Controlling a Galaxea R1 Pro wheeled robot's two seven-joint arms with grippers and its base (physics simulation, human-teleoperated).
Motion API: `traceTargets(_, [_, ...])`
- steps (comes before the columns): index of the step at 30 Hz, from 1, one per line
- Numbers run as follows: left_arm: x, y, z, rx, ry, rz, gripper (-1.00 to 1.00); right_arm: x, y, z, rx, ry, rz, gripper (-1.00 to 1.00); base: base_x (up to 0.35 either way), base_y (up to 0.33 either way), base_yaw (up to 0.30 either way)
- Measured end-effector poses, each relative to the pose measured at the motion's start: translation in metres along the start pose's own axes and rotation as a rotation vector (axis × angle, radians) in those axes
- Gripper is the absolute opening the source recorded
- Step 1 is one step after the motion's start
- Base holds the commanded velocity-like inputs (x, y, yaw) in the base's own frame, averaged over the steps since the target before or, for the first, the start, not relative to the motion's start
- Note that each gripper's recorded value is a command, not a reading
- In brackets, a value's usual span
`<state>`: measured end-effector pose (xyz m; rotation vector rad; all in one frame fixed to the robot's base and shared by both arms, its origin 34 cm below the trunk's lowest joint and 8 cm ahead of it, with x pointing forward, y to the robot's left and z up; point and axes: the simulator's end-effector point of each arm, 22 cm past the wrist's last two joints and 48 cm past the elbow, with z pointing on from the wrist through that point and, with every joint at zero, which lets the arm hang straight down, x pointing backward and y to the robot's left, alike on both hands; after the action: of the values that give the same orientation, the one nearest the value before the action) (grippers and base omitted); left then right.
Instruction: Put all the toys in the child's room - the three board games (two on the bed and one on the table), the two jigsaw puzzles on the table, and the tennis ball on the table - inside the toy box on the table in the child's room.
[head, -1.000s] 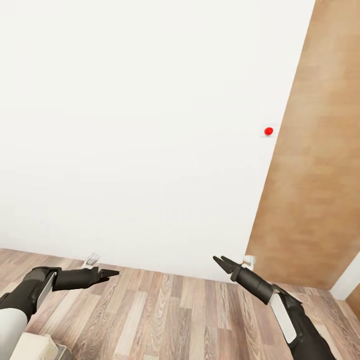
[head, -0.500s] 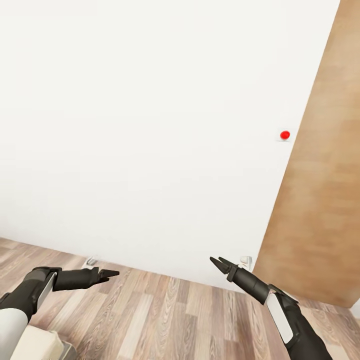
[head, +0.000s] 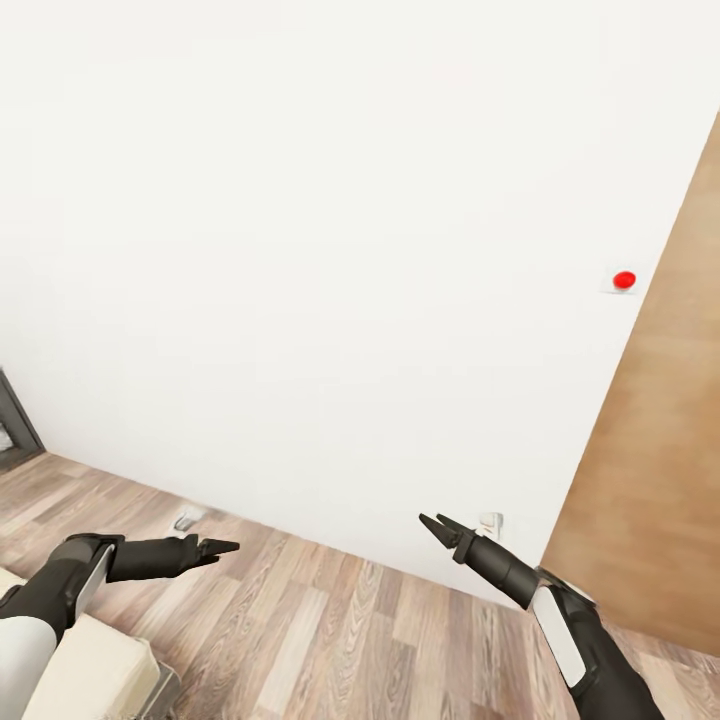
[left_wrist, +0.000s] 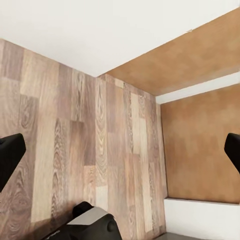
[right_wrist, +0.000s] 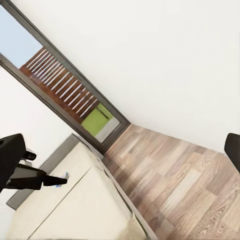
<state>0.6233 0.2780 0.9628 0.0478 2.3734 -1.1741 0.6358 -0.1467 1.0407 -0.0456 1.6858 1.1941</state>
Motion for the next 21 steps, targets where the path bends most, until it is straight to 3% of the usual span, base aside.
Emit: traceTargets(21, [-0.0047,-0.0064,-0.005,-0.004,-0.011,0.016,1.0,-0.007,0.0076,-0.0003,-0.008,-0.01,-0.014,1.0,0.016,-0.004,0.231])
